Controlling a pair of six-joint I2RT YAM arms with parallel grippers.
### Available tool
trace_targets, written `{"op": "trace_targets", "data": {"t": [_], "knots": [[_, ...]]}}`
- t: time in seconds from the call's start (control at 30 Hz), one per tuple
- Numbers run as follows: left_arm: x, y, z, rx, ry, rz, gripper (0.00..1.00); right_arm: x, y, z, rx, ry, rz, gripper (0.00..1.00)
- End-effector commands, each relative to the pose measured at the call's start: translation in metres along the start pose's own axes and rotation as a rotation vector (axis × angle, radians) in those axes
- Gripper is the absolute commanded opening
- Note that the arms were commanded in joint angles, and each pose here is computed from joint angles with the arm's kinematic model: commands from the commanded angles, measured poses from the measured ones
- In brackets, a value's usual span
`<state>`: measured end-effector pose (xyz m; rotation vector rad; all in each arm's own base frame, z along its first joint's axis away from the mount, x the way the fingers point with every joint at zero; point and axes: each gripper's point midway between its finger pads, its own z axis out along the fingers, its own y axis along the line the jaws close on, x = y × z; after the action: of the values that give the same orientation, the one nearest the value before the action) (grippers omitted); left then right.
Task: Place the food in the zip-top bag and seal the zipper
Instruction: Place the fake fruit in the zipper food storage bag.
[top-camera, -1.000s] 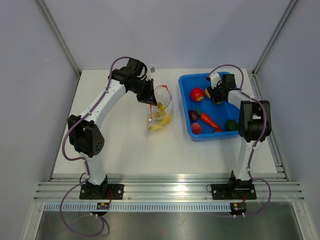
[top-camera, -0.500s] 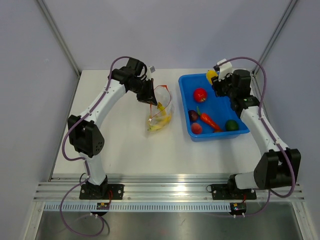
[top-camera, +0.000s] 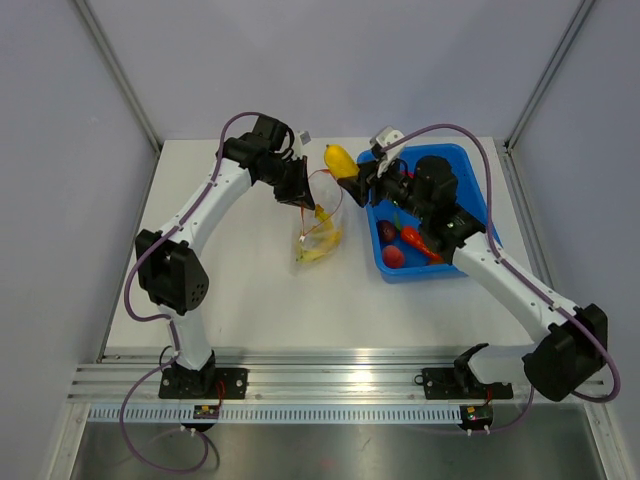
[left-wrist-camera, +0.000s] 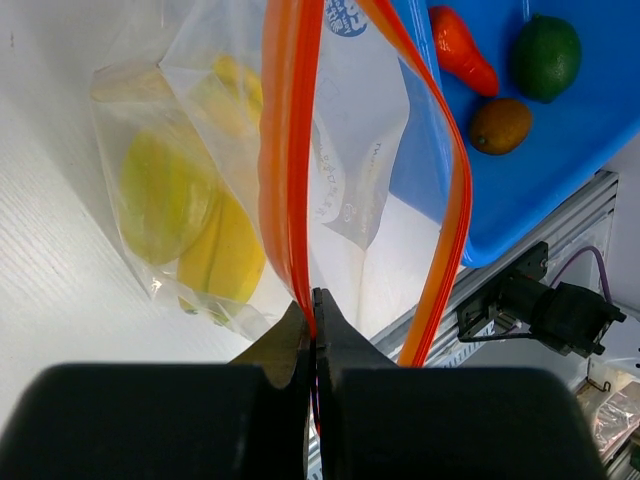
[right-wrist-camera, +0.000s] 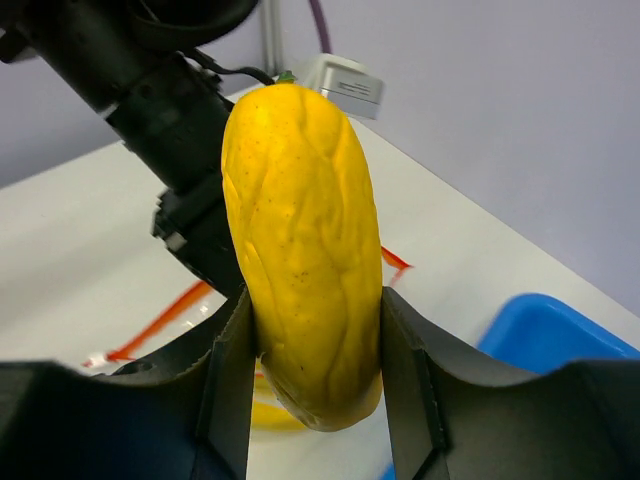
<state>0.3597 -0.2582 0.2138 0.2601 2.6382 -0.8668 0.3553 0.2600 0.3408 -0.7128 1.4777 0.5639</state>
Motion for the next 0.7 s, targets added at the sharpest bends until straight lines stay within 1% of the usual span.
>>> {"op": "trace_targets", "data": {"t": [0.0, 0.03, 0.17, 0.27, 0.37, 0.47, 0.67], "knots": [[-0.014, -0.012, -0.013, 0.040, -0.067, 0.035, 0.00, -0.013, 0.029, 0.028, -0.067, -0.100, 0.072, 0.32], [-0.014, -0.012, -0.013, 0.039, -0.069, 0.037, 0.00, -0.011, 0.032, 0.032, -0.075, -0.105, 0.083, 0.32], [-0.014, -0.011, -0.015, 0.035, -0.071, 0.041, 0.00, -0.002, 0.037, 0.048, -0.089, -0.165, 0.208, 0.33], [-0.013, -0.011, -0.014, 0.036, -0.067, 0.040, 0.00, 0.006, 0.038, 0.060, -0.097, -0.172, 0.261, 0.34], [-0.012, -0.011, -0.014, 0.037, -0.065, 0.041, 0.00, 0.019, 0.037, 0.067, -0.087, -0.151, 0.280, 0.37], [-0.012, -0.011, -0.014, 0.034, -0.067, 0.042, 0.00, 0.034, 0.037, 0.068, -0.076, -0.127, 0.291, 0.38], [-0.013, -0.012, -0.015, 0.039, -0.068, 0.044, 0.00, 0.046, 0.038, 0.069, -0.076, -0.102, 0.305, 0.42]]}}
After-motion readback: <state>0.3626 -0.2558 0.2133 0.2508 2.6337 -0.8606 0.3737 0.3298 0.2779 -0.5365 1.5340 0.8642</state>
